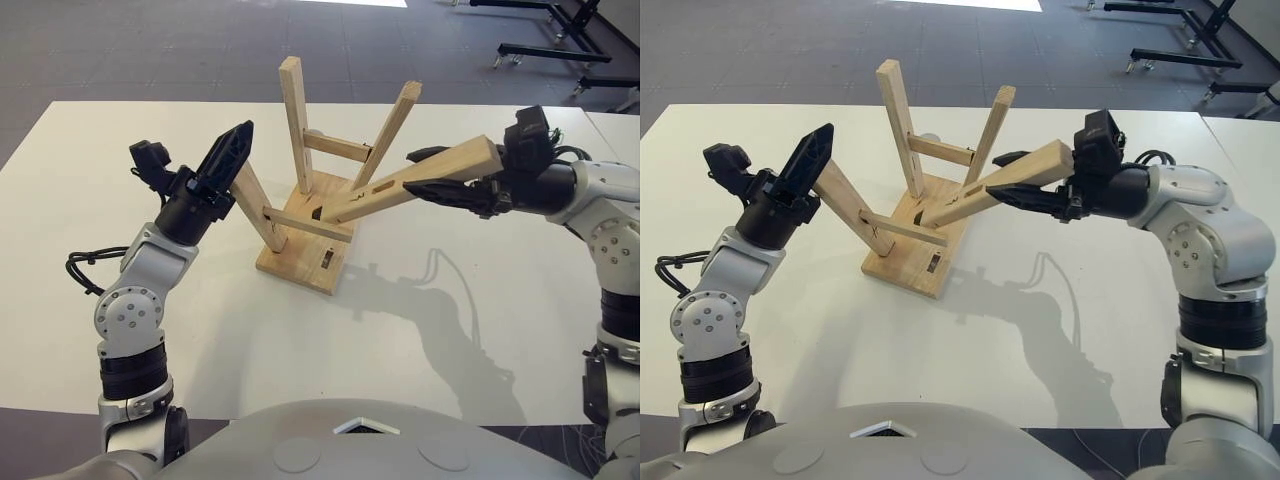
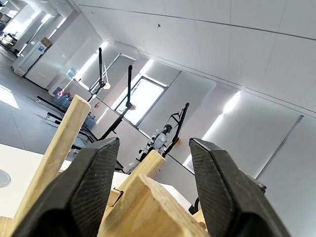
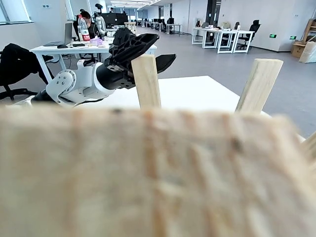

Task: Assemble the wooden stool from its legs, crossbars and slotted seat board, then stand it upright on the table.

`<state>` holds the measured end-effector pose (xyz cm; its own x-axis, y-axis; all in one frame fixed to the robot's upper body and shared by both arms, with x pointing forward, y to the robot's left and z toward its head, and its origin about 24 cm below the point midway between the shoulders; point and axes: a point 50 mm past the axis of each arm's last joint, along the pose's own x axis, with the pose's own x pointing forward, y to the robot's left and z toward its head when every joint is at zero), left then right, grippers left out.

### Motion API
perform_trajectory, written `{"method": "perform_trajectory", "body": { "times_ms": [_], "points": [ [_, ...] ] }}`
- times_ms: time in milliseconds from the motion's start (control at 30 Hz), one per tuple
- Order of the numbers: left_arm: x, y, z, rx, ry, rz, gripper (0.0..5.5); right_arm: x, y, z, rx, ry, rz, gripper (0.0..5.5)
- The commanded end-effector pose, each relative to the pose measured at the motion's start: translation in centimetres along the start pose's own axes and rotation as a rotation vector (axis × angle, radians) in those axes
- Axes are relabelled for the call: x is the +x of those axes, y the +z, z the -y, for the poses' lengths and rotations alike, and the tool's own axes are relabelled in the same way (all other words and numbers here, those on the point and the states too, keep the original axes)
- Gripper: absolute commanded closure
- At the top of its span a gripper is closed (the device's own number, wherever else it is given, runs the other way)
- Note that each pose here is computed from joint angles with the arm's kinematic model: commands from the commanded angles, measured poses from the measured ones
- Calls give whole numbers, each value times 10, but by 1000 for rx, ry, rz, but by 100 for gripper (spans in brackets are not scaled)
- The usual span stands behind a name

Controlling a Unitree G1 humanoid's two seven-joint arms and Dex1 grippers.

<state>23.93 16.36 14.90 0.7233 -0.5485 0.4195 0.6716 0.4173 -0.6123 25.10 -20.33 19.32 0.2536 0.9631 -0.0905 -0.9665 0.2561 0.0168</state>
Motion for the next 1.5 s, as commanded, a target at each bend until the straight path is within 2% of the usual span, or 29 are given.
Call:
{"method": "perform_trajectory", "body": {
  "times_ms": [33,400,567,967,1500],
  "points": [
    [2,3,1,17,1,-15,293,3,-5,-9,25,29,-18,345],
    [0,7,3,21,7,-38,293,10,-19,-32,26,49,-127,345],
    [0,6,3,20,9,-47,293,13,-23,-28,-4,-3,-163,345],
    [-5,6,6,28,24,-45,293,0,-28,-33,88,1,-248,345],
    [-4,8,5,38,20,-51,293,53,-18,-52,76,-137,-341,345]
  ]
}}
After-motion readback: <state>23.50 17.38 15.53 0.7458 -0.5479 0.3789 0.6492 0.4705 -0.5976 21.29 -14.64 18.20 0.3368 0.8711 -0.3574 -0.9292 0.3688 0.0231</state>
